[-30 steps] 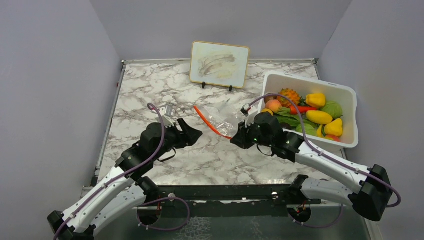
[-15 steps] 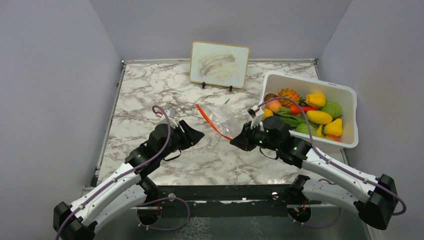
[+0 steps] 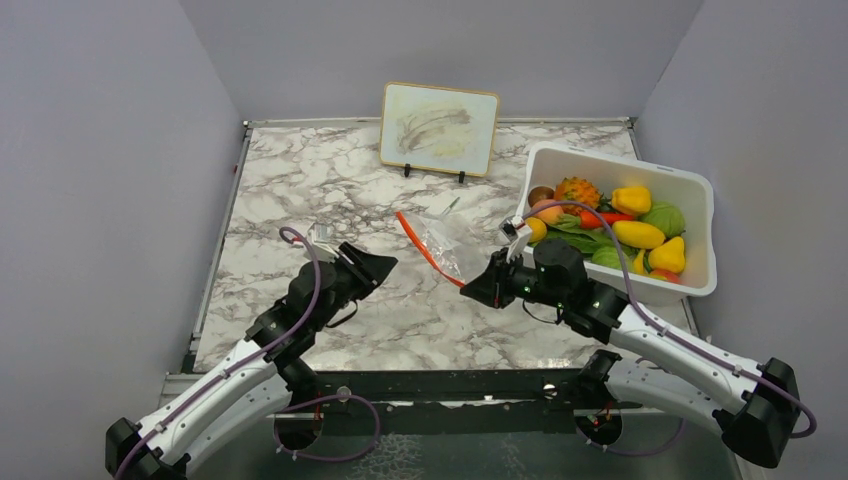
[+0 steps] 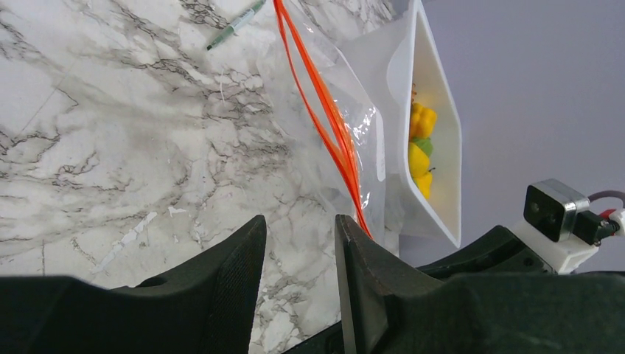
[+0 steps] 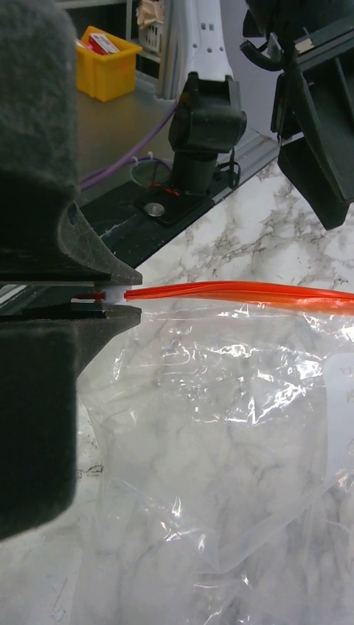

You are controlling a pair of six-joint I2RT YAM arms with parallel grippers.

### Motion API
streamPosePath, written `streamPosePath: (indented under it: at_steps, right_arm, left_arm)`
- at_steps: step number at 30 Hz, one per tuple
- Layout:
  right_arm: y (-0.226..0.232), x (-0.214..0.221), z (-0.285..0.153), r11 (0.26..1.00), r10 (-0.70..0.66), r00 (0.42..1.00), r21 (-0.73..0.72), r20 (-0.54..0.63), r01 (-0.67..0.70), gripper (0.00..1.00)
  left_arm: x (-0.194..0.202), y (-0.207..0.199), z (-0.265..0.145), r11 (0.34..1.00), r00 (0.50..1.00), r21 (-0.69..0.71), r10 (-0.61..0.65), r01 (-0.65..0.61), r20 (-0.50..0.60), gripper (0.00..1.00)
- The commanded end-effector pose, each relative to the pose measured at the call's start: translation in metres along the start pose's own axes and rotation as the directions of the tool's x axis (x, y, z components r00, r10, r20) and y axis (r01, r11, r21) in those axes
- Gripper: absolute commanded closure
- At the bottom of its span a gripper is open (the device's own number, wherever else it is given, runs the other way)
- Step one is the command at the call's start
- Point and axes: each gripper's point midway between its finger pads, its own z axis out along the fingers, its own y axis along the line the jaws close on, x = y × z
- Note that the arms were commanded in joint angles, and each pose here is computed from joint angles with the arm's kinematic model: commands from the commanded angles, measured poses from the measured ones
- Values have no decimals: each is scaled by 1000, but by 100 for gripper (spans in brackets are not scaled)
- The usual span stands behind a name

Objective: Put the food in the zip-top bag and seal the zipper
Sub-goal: Pick up the zipper food storage bag at the center of the board.

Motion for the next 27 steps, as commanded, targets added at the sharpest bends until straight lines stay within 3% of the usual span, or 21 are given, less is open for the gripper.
streamPosePath:
  at_steps: [1,8,27]
  right_arm:
    - [15,-4,-3,997,-8,1000,-73,19,9,99]
    - [24,-6,-6,993,-1,1000,-118,30,5,99]
    - [34,-1,-7,983,-16,1000,-183,13,18,99]
  left_arm:
    - [-14,-8,6,998,995,17,-68,67,75,59]
    - [-8,-17,17,997,997,32,-77,77,28,58]
    - [-6,-15,40,961,963,82,-256,262,-77,59]
